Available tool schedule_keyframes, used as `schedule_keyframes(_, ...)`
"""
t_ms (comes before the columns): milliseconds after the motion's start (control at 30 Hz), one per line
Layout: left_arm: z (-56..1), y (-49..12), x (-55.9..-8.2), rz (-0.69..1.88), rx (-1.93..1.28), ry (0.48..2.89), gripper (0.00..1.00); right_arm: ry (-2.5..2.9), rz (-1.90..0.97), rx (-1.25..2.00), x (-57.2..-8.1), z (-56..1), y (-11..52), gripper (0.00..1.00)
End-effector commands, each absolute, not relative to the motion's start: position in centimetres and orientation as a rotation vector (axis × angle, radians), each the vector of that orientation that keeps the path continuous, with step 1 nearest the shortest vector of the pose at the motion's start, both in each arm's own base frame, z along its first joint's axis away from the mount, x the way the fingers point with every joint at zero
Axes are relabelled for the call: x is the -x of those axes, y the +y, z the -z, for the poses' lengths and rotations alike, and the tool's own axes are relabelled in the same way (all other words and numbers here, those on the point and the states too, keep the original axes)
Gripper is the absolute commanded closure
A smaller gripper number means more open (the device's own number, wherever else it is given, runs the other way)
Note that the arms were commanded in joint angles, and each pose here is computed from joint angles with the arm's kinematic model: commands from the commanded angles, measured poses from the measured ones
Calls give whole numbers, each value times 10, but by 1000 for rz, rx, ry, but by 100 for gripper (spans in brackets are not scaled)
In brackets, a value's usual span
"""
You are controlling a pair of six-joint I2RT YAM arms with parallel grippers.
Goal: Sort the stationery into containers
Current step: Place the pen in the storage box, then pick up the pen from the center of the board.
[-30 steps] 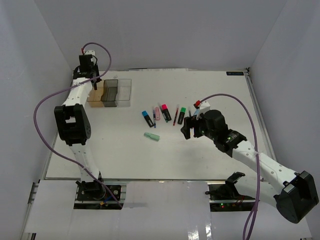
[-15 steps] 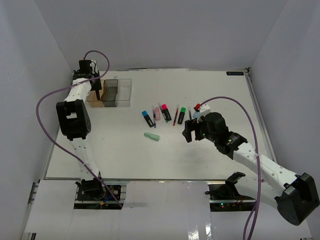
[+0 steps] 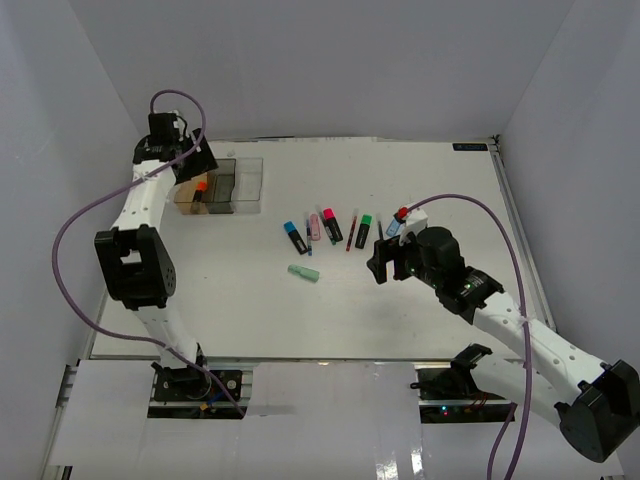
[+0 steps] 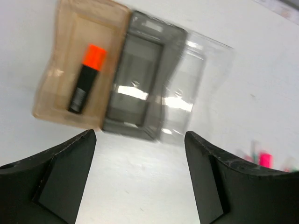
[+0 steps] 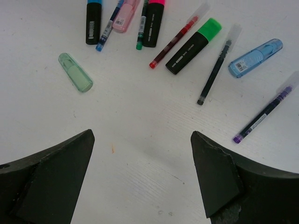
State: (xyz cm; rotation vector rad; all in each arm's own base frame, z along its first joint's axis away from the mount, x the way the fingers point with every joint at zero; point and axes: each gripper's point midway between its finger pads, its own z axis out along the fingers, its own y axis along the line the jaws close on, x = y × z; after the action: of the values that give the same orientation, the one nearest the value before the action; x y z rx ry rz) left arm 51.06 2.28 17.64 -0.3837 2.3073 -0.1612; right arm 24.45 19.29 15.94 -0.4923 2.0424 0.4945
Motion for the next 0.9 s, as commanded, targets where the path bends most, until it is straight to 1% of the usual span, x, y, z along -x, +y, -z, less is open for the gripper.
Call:
schedule_keyframes(0, -211, -48, -466, 337, 437, 2294, 12, 2007, -490, 494, -244, -165, 191, 10)
schedule_keyframes(33, -209, -74, -457, 354, 452, 2303, 12, 2004, -493, 495, -244, -166, 191, 10)
schedule_keyframes(100, -198, -100, -437, 361, 468, 2331, 13, 1998, -492, 491, -243, -166, 189, 10)
schedule_keyframes(133, -193, -124, -428, 379, 484, 2341, 12, 1993, -492, 489, -243, -167, 189, 10)
schedule_keyframes(200, -176, -139, -420, 348, 526, 2348, 12, 1989, -489, 485, -242, -168, 188, 10)
schedule_keyframes(233, -170, -159, -414, 365, 542, 2359, 12, 1987, -485, 479, -243, -169, 187, 10)
schedule_keyframes(333, -150, -179, -409, 293, 577, 2367, 14, 1973, -485, 472, -243, -173, 186, 10)
schedule_keyframes(467, -123, -192, -413, 242, 652, 2378, 19, 1965, -471, 458, -243, -174, 182, 10)
schedule_keyframes(633, -87, -211, -418, 197, 643, 2441, 21, 1967, -454, 442, -245, -173, 179, 10)
schedule_keyframes(733, -73, -213, -418, 152, 650, 2451, 25, 1966, -451, 443, -245, -173, 179, 10)
schedule_keyframes(867, -54, -214, -417, 106, 652, 2482, 27, 1963, -449, 440, -245, -172, 178, 10)
